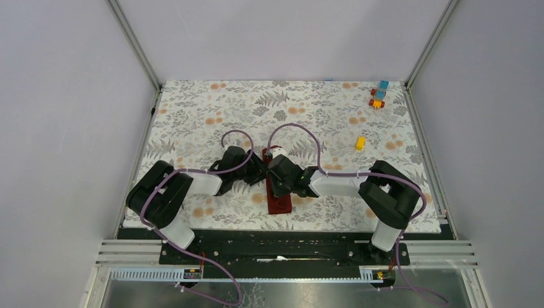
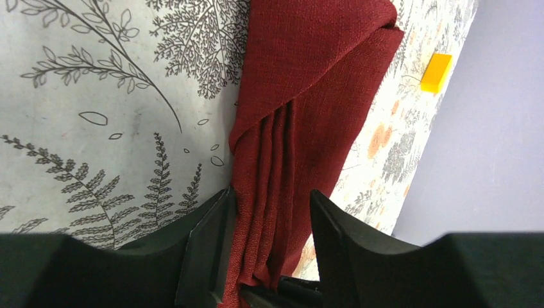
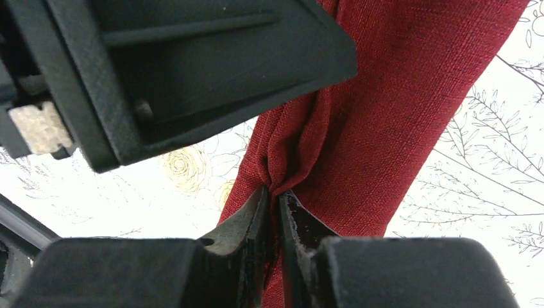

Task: Fold the napkin into a case and place the utensils inside
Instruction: Smooth out the smaller rectangle-folded napkin at the center of the board, then pick up the smaller rectangle-folded napkin from the center of the board.

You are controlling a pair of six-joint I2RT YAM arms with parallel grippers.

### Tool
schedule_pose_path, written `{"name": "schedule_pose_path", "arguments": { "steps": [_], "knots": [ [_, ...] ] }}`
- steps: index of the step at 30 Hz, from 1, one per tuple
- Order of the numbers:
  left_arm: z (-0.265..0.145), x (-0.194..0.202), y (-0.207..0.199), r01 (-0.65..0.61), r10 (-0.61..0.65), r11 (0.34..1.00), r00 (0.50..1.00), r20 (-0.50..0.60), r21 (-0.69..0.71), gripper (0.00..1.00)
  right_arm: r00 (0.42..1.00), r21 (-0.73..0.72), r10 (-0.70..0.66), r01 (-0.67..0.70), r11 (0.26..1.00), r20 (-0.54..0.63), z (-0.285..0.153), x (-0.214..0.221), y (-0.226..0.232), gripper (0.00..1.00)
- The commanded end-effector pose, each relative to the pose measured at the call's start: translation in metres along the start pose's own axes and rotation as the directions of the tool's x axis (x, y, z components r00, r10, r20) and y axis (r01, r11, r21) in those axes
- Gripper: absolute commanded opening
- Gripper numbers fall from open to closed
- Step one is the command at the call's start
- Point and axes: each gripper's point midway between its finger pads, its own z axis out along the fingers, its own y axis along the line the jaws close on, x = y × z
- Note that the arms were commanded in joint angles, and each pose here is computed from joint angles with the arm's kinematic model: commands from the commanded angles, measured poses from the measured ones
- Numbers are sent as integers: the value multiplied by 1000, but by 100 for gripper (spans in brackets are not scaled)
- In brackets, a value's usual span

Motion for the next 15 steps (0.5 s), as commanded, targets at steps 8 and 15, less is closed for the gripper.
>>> {"name": "schedule_pose_path", "arguments": {
  "steps": [8, 15],
  "knots": [
    [0, 4, 74, -22, 30, 952, 999, 21, -304, 22, 999, -19, 2, -1, 1000, 40, -10, -14, 6, 42],
    [-2, 7, 74, -36, 41, 960, 999, 15, -278, 11, 988, -4, 53, -53, 999, 144, -28, -37, 17, 65]
  ]
}}
